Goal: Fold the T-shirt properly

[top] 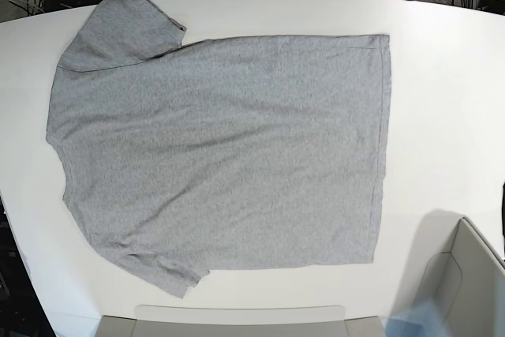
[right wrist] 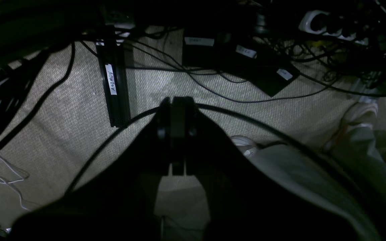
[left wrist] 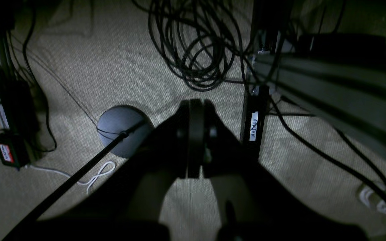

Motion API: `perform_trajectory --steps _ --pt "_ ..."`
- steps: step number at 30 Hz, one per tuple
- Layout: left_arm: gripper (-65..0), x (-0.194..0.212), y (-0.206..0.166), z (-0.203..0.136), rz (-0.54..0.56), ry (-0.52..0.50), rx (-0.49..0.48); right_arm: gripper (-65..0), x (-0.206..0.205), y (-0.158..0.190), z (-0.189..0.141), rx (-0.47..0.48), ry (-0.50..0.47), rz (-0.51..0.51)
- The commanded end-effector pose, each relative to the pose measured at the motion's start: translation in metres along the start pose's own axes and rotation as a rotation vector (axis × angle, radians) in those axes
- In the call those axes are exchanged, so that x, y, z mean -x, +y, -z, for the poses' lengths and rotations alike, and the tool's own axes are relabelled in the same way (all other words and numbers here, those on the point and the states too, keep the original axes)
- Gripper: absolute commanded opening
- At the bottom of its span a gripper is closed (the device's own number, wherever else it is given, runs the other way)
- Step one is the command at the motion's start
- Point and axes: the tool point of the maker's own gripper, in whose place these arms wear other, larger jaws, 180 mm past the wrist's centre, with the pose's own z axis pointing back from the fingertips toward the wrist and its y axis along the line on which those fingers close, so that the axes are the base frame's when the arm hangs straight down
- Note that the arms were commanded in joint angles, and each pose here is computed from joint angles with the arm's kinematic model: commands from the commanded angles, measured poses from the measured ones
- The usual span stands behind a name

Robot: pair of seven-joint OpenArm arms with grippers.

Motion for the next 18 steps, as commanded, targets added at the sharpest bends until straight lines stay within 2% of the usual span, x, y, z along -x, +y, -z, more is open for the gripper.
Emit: perform_trajectory --steps 1,3,6,9,18 --pt "-64.8 0.004 0.010 0.000 0.014 0.007 -0.015 -64.6 0.005 -0.005 -0.001 0.005 0.013 -0.004" --pt "-64.8 0.007 0.018 0.000 0.009 0.023 -0.029 -64.6 0.010 -0.005 -0.001 0.005 0.044 -0.004" --pt "-64.8 0.004 0.043 0.001 0.016 0.012 -0.066 -64.6 0.003 -0.001 -0.001 -0.003 0.028 -0.009" --pt "-64.8 -0.021 0.046 0.005 0.013 -0.059 -0.073 -64.6 0.001 -0.001 -0.001 -0.003 0.015 -0.011" --pt "-64.8 -0.035 0.064 -0.009 0.035 -0.183 -0.102 -64.6 0.018 -0.001 -0.003 -0.005 0.043 -0.014"
